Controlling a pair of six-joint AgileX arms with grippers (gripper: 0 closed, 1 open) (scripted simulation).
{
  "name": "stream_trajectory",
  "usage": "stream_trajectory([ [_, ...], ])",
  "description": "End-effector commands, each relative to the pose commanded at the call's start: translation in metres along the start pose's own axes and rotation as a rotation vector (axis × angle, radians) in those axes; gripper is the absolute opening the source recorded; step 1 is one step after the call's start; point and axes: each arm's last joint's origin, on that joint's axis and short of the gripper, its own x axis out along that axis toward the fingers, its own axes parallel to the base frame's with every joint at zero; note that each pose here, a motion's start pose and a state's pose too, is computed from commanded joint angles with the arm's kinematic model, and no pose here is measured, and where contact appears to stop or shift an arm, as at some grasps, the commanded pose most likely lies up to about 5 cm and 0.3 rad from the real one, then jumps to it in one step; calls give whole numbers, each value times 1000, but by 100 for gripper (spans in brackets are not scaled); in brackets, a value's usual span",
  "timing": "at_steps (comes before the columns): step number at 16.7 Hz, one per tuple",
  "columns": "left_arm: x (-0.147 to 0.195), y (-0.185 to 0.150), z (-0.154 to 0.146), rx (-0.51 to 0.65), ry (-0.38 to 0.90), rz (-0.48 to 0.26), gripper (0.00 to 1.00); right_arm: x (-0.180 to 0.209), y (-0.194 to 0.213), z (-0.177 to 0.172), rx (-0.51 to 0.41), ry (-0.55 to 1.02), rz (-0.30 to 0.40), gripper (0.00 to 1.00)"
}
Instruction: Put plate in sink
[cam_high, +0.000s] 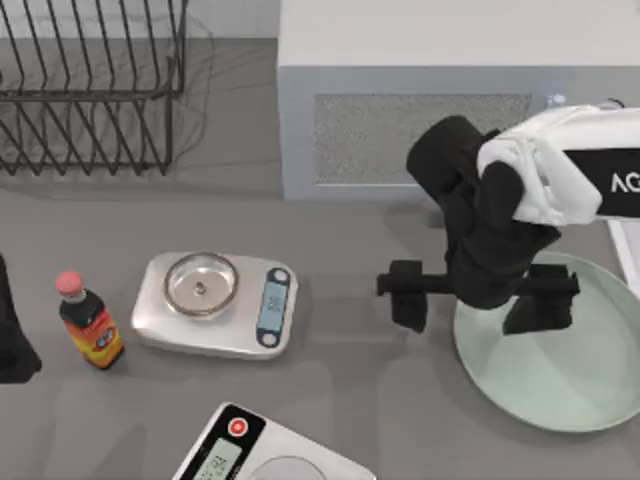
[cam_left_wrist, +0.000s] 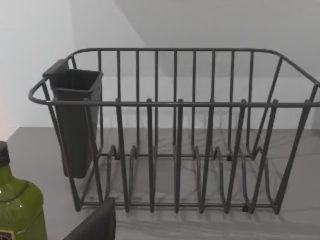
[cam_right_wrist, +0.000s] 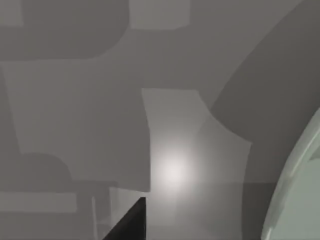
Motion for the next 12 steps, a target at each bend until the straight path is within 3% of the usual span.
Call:
stream_trajectory([
  [8,0,0,0,0,0,0,100,0,0,0,0,0,0,2],
  [12,0,0,0,0,0,0,100,0,0,0,0,0,0,0],
])
